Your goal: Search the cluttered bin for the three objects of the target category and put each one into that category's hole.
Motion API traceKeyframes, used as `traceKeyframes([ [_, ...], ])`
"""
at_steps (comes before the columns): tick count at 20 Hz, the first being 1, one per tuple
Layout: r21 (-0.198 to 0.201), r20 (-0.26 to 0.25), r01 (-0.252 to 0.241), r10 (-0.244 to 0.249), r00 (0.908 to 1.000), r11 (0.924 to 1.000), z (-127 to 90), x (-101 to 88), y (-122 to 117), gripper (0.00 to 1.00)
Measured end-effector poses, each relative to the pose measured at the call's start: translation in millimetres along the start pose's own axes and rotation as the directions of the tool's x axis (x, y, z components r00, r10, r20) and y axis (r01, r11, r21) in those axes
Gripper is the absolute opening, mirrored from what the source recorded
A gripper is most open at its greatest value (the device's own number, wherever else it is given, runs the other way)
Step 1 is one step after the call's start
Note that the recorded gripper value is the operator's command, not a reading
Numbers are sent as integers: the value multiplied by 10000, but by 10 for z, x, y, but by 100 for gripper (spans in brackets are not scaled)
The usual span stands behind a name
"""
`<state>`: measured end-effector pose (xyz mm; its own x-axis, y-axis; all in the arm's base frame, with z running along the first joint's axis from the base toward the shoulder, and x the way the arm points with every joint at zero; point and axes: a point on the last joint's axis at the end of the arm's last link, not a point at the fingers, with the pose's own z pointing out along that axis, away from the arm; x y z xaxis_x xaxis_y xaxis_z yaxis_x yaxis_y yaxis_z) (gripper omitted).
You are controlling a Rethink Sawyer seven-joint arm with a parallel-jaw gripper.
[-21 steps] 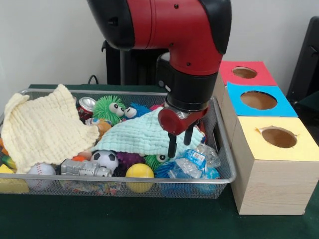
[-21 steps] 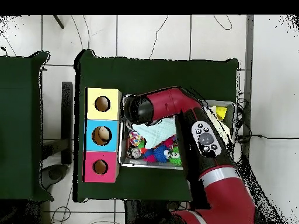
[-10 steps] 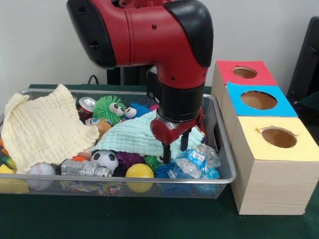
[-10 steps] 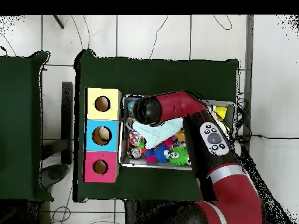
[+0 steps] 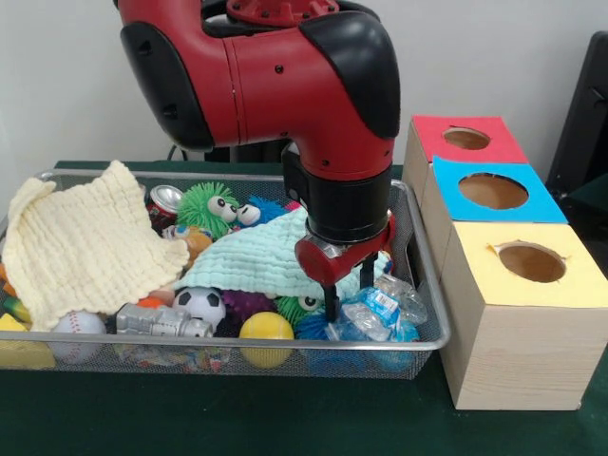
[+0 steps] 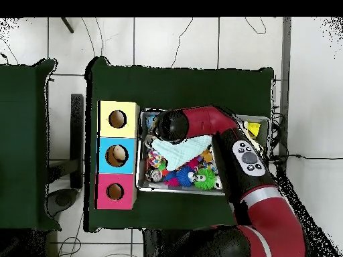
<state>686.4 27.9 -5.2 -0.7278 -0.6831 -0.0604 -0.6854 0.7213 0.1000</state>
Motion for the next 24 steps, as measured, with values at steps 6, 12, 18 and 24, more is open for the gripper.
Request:
traceKeyframes([
  [6, -216, 129, -135, 138, 9998, 9997, 18, -30, 21, 100],
  [12, -292, 271, -42, 49, 9996, 9996, 6, -110, 72, 100],
  [18, -153, 526, 15, -7, 9986, 9999, -11, -172, 72, 100],
  [24, -130, 538, 93, -86, 9985, 9999, -18, -157, 111, 100],
])
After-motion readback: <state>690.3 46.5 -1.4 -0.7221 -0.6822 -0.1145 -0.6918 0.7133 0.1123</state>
